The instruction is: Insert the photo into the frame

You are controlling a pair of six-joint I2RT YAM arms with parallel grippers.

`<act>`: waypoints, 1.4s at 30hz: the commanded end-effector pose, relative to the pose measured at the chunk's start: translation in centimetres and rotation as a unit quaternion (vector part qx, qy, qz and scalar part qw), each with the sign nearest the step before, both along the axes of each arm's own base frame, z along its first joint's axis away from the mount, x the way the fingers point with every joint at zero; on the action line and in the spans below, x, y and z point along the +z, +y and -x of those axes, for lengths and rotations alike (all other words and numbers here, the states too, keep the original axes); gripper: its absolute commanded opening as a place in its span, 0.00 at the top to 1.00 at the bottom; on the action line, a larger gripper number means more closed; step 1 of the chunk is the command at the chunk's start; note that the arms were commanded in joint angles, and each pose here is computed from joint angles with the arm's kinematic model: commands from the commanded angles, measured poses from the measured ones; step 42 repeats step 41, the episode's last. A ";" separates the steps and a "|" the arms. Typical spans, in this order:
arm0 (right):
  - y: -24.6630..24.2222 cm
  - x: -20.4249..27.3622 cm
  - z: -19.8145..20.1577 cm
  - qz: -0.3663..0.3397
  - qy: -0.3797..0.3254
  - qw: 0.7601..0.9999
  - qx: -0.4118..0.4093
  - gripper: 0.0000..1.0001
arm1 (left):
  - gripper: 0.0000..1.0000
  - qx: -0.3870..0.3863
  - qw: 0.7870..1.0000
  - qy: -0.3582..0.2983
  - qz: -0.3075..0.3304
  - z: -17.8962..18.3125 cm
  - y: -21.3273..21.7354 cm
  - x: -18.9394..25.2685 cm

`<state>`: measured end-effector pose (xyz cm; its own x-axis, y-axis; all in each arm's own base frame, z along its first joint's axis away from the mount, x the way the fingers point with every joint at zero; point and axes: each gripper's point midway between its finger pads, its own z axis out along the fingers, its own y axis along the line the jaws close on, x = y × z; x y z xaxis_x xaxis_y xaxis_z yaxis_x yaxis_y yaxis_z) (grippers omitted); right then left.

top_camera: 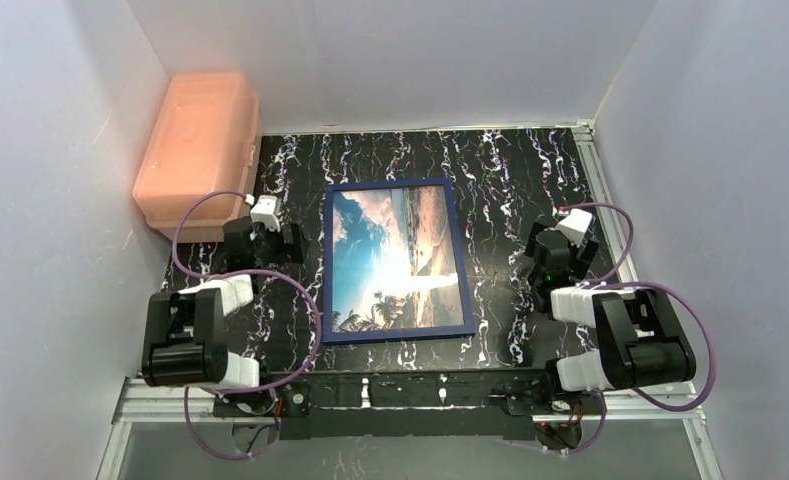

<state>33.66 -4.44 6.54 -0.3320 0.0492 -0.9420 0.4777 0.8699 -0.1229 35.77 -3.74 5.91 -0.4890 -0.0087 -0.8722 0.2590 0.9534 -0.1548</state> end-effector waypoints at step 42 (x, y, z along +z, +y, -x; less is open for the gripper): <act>4.2 -0.8 -4.2 0.000 -0.051 0.978 0.201 0.01 | 0.01 0.125 0.987 -0.091 -0.042 -1.2 3.6 -0.3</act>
